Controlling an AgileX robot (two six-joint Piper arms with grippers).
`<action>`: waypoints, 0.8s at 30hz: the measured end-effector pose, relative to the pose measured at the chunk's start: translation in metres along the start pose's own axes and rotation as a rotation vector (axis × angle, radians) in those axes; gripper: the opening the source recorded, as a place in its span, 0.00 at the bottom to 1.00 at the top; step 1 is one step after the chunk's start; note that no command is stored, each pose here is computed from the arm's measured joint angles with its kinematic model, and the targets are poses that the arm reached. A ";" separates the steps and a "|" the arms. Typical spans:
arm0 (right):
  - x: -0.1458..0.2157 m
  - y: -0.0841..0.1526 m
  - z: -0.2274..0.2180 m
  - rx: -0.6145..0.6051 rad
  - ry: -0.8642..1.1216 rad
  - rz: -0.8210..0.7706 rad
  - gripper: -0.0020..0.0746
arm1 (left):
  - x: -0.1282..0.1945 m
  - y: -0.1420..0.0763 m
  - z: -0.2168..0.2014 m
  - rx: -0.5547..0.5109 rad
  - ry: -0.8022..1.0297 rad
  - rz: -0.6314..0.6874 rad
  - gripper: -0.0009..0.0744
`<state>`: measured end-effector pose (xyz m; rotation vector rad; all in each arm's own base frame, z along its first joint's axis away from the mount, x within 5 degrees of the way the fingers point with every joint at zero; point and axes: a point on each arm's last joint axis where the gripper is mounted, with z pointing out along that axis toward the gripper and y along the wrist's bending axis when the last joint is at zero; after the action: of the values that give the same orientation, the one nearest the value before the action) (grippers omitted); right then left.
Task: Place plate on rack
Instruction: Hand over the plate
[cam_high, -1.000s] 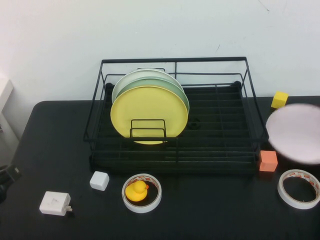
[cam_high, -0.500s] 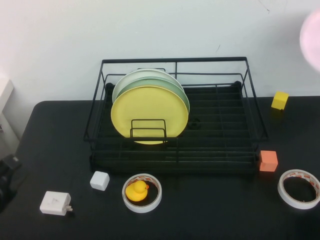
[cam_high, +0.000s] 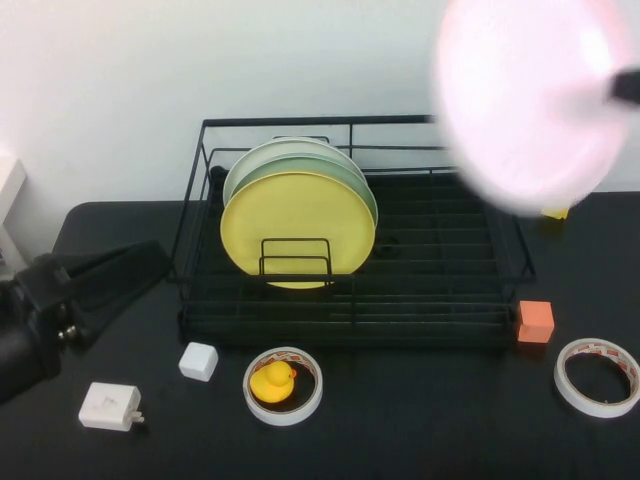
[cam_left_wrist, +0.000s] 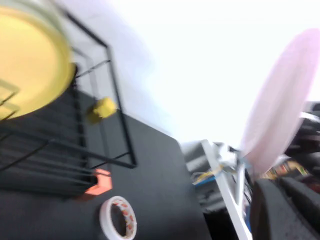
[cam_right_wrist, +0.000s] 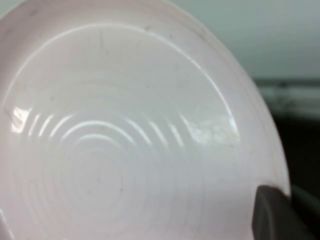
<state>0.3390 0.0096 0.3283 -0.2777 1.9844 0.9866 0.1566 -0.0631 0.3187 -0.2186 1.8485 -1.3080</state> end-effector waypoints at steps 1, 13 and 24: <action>0.011 0.006 0.010 -0.034 0.039 0.001 0.04 | 0.000 -0.003 0.000 0.019 0.007 0.023 0.01; 0.115 0.063 0.084 -0.162 0.225 -0.016 0.04 | 0.013 -0.010 -0.002 0.102 0.149 0.083 0.61; 0.138 0.102 0.110 -0.139 0.261 -0.112 0.04 | 0.022 0.003 -0.003 -0.013 0.257 0.214 0.72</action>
<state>0.2716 0.1810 0.2410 -0.6155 2.1092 1.0601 0.1413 -0.0723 0.3053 0.1446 2.0312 -1.2198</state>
